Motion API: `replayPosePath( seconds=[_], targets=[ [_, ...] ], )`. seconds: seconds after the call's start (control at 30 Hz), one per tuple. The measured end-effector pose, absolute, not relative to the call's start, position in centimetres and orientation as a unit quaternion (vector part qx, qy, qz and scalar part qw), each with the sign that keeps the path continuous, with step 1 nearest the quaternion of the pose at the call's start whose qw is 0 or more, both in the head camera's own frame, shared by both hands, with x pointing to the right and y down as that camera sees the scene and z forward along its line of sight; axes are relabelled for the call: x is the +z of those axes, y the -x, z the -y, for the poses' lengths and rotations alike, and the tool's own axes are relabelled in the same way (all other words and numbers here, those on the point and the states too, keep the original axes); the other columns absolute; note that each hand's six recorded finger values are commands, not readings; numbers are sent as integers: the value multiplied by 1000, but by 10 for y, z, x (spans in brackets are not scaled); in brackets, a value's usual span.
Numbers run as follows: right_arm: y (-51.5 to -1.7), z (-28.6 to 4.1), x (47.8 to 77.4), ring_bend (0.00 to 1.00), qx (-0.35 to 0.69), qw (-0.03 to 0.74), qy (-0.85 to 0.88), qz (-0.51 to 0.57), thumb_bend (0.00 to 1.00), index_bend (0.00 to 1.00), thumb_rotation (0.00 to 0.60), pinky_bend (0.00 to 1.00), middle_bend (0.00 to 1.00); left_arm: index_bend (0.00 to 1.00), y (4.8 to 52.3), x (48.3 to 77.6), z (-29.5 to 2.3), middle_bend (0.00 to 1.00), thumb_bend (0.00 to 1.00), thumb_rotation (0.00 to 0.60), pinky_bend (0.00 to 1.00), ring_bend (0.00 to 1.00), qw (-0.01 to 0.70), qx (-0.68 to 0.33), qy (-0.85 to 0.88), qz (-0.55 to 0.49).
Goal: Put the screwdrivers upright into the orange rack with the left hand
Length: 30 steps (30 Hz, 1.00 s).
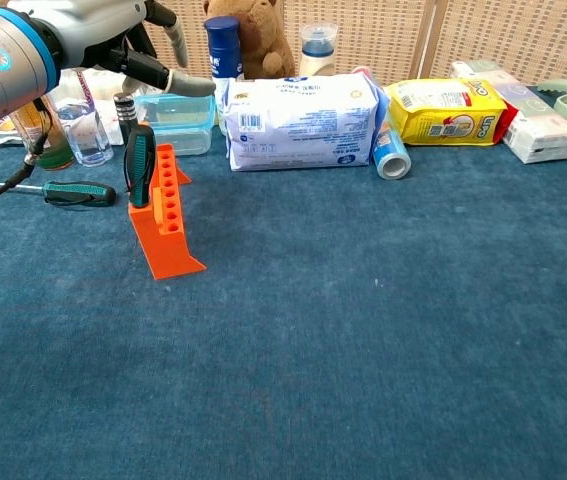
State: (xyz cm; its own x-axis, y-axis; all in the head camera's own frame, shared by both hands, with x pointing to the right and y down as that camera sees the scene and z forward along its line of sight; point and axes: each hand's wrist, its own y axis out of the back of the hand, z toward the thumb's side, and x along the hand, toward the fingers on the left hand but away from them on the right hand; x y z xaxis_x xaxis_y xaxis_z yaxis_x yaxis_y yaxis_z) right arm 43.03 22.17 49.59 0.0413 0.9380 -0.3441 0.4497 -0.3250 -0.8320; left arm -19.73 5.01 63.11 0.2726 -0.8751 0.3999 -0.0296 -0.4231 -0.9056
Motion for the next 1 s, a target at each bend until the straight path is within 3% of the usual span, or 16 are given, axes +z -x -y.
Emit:
replayPosePath(
  seconds=[1.0],
  targets=[
    [-430,-222,495,94,460,266,671,517,163,4,600,88,97,350,200,609,-52,735,0,125,900,929,403,-487,690,-352]
  ],
)
